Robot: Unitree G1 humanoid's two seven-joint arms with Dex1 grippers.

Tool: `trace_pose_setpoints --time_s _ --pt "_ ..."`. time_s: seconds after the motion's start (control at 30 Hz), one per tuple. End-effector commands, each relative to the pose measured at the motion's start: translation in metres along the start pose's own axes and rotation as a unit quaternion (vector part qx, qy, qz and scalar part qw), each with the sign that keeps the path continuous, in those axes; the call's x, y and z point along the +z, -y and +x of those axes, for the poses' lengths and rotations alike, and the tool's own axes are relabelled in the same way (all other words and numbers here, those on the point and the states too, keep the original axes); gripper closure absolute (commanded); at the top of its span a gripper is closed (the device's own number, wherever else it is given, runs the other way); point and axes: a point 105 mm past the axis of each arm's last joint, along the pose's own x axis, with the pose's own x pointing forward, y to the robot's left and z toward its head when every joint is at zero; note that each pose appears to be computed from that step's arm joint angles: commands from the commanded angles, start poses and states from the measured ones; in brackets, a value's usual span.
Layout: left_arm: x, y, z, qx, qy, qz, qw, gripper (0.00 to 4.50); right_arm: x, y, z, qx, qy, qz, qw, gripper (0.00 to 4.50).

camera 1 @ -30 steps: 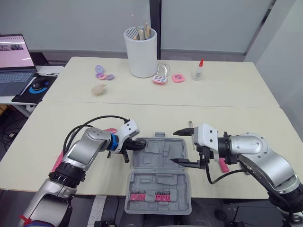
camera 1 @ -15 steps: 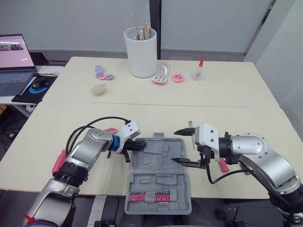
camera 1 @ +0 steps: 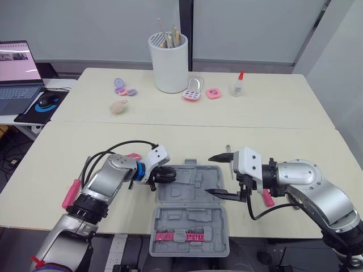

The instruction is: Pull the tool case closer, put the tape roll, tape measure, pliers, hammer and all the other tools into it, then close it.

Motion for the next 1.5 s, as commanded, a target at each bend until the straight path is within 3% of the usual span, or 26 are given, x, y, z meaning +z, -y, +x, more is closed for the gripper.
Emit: trace_pose_setpoints --time_s 0.03,0.2,0.37,0.47,0.63,0.9,1.27,1.37,1.5 --pt "0.017 -0.002 -0.012 0.007 0.014 0.029 0.999 2.83 0.010 0.004 -0.002 -0.005 0.016 -0.020 1.000 0.00" --pt "0.028 -0.003 -0.032 0.018 0.032 0.037 0.999 2.83 0.011 0.006 -0.001 -0.003 0.018 -0.023 1.000 0.00" --pt "0.036 0.000 -0.045 0.034 0.103 0.061 0.992 2.83 0.009 0.008 -0.002 -0.006 0.017 -0.025 1.000 0.00" --pt "0.032 -0.006 -0.046 0.070 0.175 0.006 0.982 2.83 0.008 0.008 -0.002 -0.006 0.017 -0.025 1.000 0.00" --pt "0.013 -0.009 -0.037 0.128 0.215 0.012 0.968 2.83 0.006 0.008 -0.003 -0.004 0.014 -0.025 1.000 0.00" --pt "-0.002 -0.011 -0.012 0.158 0.223 -0.001 0.962 2.83 0.007 0.009 -0.006 0.002 0.009 -0.029 1.000 0.00" --pt "-0.031 -0.006 0.021 0.141 0.142 0.002 0.980 2.83 0.002 0.010 -0.009 -0.001 0.001 -0.026 1.000 0.00" --pt "-0.031 -0.007 0.019 0.139 0.144 0.003 0.980 2.83 -0.003 0.011 -0.011 -0.006 -0.003 -0.023 1.000 0.00" --pt "-0.014 -0.007 0.007 0.135 0.184 0.009 0.973 2.83 -0.010 0.018 -0.016 -0.025 -0.007 -0.019 0.999 0.00"
